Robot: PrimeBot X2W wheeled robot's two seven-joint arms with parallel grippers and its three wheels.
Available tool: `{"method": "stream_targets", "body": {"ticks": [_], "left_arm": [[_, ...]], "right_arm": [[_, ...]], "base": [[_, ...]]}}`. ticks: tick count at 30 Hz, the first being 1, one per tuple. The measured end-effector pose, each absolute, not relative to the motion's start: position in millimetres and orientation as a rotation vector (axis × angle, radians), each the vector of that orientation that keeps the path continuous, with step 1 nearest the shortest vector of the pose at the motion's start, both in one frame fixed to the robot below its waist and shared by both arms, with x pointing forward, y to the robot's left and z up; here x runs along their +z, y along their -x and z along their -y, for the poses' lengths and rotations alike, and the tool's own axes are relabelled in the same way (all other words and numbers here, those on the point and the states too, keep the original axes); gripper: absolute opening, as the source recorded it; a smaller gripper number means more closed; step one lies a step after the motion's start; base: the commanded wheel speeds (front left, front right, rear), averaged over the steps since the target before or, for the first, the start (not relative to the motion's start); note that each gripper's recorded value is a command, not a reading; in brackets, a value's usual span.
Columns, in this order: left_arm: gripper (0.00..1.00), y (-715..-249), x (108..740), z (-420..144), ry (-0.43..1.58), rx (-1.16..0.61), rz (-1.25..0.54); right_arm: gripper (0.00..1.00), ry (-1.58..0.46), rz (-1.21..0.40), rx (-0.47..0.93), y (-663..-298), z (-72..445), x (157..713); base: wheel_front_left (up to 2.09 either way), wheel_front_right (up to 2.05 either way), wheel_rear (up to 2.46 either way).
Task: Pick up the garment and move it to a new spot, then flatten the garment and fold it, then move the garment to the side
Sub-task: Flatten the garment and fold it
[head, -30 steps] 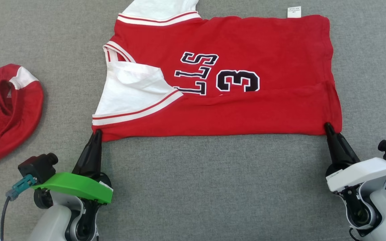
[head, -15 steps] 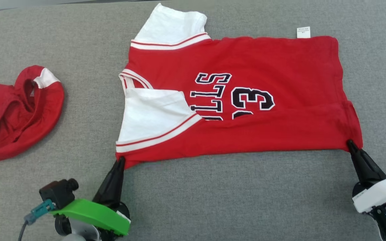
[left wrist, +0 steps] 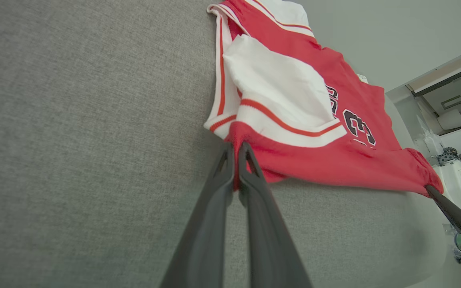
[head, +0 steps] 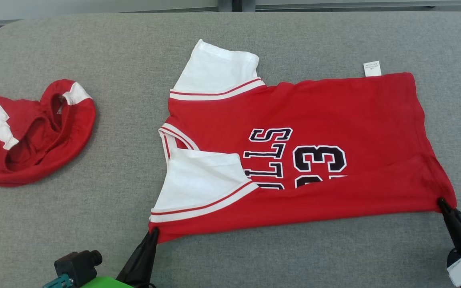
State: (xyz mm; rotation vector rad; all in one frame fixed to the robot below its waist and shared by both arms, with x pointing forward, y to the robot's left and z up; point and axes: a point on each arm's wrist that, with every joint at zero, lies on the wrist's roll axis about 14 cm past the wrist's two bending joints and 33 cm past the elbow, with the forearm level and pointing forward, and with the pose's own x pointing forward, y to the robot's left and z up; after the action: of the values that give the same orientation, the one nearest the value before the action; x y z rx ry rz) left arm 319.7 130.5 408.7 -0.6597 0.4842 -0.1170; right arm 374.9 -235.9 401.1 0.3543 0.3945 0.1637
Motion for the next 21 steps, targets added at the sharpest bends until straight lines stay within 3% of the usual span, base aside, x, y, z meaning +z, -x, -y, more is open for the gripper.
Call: {"method": "stream_targets", "body": {"ticks": [10, 11, 12, 13, 14, 15, 16, 19, 21], "left_arm": [[0.0, -316.7, 399.9, -128.5, 0.596, -0.119, -0.534], [0.0, -315.9, 397.8, -128.4, 0.585, -0.122, -0.543], [0.16, -315.3, 396.3, -128.4, 0.576, -0.126, -0.548], [0.39, -315.3, 394.6, -128.8, 0.566, -0.128, -0.552], [0.54, -315.0, 393.0, -128.7, 0.56, -0.129, -0.557], [0.82, -314.6, 391.9, -128.6, 0.557, -0.13, -0.562], [1.0, -315.3, 391.6, -128.9, 0.553, -0.129, -0.561], [1.0, -321.8, 398.3, -131.9, 0.513, -0.132, -0.517], [1.0, -348.9, 436.8, -149.4, 0.382, -0.164, -0.374]], "right_arm": [[0.0, -0.385, -0.446, 0.168, -356.5, 228.9, 390.6], [0.15, -0.389, -0.442, 0.166, -356.8, 228.5, 391.3], [0.32, -0.394, -0.44, 0.165, -356.9, 227.7, 391.6], [0.67, -0.4, -0.439, 0.164, -356.3, 226.8, 391.7], [1.0, -0.407, -0.437, 0.163, -355.8, 226.0, 392.1], [1.0, -0.41, -0.436, 0.162, -355.6, 225.7, 392.7], [1.0, -0.409, -0.431, 0.16, -356.0, 226.5, 393.8], [1.0, -0.382, -0.387, 0.147, -361.8, 237.3, 405.8], [1.0, -0.303, -0.277, 0.16, -370.3, 242.9, 434.4]], "base": [[0.0, 0.0, 0.0], [0.0, 0.0, 0.0], [0.0, 0.0, 0.0], [0.0, 0.0, 0.0], [0.0, 0.0, 0.0], [0.0, 0.0, 0.0], [0.0, 0.0, 0.0], [0.0, 0.0, 0.0], [0.0, 0.0, 0.0]]}}
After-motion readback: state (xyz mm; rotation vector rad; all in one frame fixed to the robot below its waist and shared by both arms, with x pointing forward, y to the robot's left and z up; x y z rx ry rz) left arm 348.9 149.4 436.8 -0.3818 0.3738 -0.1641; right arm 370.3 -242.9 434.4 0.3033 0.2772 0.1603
